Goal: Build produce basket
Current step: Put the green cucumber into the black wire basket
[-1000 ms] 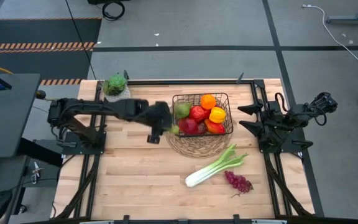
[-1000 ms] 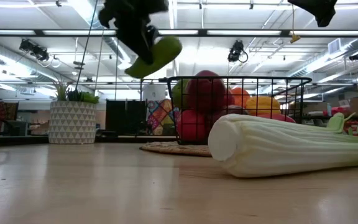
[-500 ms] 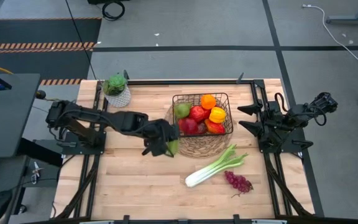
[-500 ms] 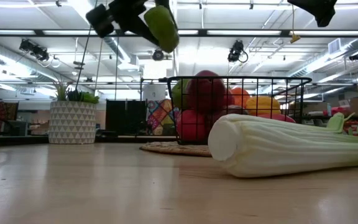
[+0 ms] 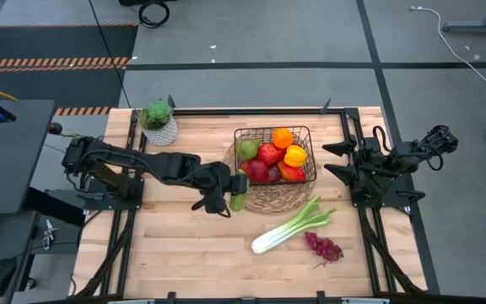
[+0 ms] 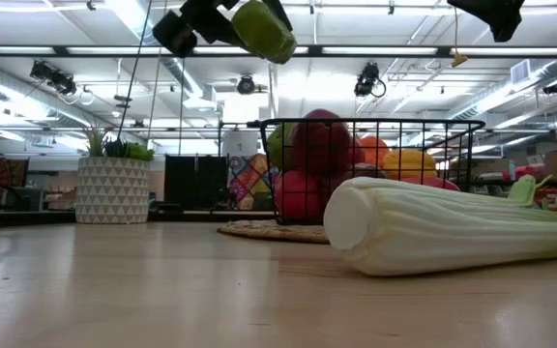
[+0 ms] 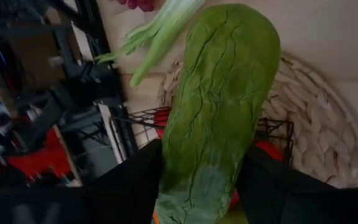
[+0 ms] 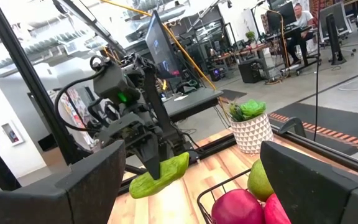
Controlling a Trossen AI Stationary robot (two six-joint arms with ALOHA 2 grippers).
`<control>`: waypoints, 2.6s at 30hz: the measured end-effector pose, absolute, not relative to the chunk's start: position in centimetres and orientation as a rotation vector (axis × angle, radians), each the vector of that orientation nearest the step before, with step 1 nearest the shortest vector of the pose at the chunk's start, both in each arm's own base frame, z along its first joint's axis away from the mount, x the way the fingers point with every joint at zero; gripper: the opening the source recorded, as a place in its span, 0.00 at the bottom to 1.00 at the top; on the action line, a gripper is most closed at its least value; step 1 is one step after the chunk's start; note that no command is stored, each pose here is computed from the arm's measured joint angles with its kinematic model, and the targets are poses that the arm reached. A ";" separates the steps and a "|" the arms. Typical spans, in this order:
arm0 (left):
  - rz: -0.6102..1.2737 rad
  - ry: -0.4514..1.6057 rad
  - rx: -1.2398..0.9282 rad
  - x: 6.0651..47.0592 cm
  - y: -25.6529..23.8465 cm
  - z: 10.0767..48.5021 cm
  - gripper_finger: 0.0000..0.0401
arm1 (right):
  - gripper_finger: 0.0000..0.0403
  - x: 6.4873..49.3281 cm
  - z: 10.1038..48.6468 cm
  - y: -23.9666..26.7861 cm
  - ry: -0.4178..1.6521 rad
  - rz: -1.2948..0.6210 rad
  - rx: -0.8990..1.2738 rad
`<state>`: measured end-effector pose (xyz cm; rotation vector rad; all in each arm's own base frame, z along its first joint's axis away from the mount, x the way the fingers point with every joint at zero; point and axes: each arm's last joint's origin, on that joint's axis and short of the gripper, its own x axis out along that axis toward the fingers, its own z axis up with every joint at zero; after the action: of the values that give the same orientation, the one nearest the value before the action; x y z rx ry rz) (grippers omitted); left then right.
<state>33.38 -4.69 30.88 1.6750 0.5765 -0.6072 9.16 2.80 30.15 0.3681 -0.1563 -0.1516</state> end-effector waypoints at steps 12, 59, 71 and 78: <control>-0.506 0.534 1.339 33.9 -4.5 31.3 0.48 | 0.93 9.2 30.2 2.8 -0.157 -0.152 0.368; 0.251 0.687 -0.186 42.6 12.6 30.9 0.47 | 0.93 9.2 30.7 2.8 -0.204 -0.144 0.399; 0.149 0.694 0.212 43.8 13.1 30.1 0.48 | 0.93 9.4 30.6 2.9 -0.191 -0.146 0.391; 0.162 0.738 0.211 43.4 13.6 28.8 0.48 | 0.93 9.4 30.6 3.0 -0.186 -0.108 0.387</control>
<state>43.43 13.58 28.77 0.2114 0.7378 0.1621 9.44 3.05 30.56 0.3875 -0.1857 -0.1081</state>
